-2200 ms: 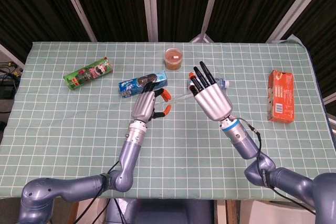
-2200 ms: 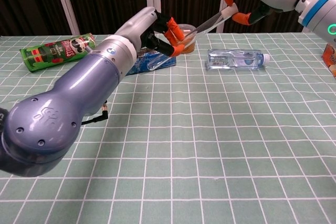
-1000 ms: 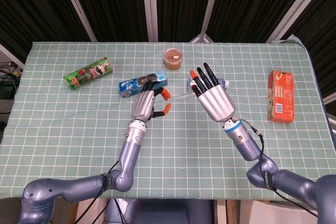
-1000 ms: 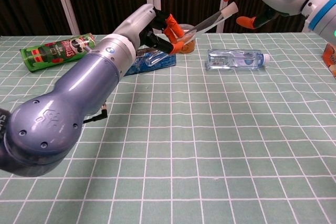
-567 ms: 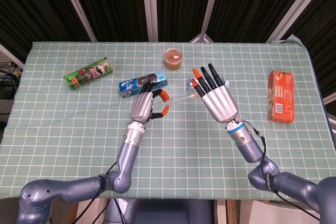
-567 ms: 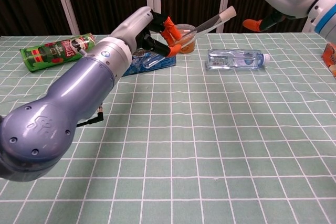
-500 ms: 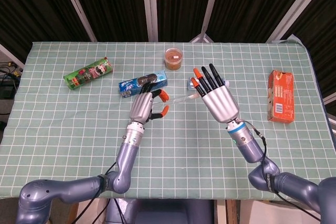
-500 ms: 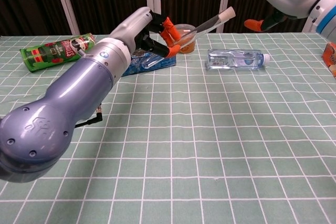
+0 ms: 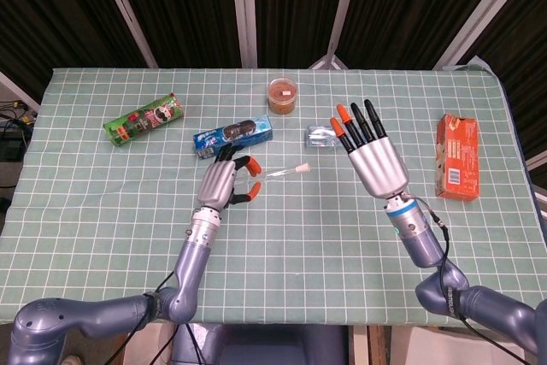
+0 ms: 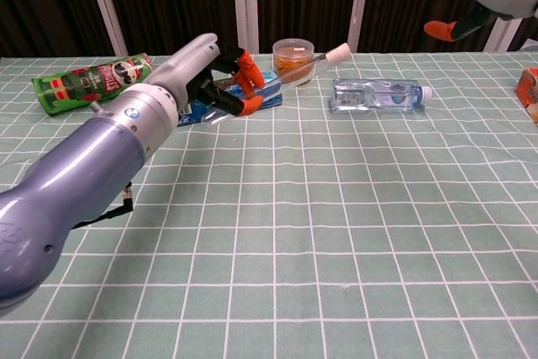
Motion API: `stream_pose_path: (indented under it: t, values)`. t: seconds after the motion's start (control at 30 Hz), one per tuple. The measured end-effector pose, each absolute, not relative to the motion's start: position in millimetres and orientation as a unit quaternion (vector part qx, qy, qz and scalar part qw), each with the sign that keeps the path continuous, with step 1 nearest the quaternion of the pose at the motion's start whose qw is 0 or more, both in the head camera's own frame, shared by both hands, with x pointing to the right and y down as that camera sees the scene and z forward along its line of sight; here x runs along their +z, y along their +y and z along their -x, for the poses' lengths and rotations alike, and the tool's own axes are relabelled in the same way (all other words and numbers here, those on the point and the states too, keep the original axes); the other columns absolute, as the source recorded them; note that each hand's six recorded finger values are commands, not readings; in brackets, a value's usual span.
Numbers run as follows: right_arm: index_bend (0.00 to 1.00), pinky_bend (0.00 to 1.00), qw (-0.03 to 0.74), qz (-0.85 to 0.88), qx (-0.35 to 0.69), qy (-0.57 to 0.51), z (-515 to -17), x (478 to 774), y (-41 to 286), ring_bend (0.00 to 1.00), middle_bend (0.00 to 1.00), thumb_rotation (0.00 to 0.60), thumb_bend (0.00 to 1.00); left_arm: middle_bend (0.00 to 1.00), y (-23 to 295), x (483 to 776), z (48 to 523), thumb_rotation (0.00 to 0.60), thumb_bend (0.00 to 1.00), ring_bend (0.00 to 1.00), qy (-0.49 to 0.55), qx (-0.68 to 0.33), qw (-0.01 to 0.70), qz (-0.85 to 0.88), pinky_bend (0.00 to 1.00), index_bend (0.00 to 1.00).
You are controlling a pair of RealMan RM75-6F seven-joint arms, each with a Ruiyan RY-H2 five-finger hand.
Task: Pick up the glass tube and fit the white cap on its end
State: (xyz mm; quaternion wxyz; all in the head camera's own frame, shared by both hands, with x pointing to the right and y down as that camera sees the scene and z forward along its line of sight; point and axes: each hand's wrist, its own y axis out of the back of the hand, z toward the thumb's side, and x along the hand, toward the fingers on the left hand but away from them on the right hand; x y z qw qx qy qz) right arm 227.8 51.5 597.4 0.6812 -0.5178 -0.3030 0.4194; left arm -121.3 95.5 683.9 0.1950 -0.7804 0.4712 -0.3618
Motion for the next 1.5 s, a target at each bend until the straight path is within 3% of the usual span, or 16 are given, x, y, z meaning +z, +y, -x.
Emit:
stream_pose_path:
  t: [0.47, 1.23, 1.5]
  values:
    - [0.14, 0.05, 0.675, 0.509, 0.42, -0.329, -234, 573, 48, 0.04, 0.04, 0.6, 0.32, 0.55, 129, 708, 151, 0.6, 0.65, 0.13, 0.403, -0.416, 0.241, 0.779, 0.0, 0.57]
    - [0.14, 0.05, 0.669, 0.511, 0.425, -0.332, -239, 568, 54, 0.03, 0.04, 0.6, 0.32, 0.54, 137, 734, 152, 0.6, 0.63, 0.13, 0.342, -0.48, 0.263, 0.764, 0.0, 0.54]
    - [0.14, 0.05, 0.665, 0.517, 0.426, -0.33, -241, 571, 58, 0.03, 0.04, 0.6, 0.32, 0.47, 138, 731, 152, 0.6, 0.55, 0.13, 0.309, -0.505, 0.277, 0.757, 0.0, 0.49]
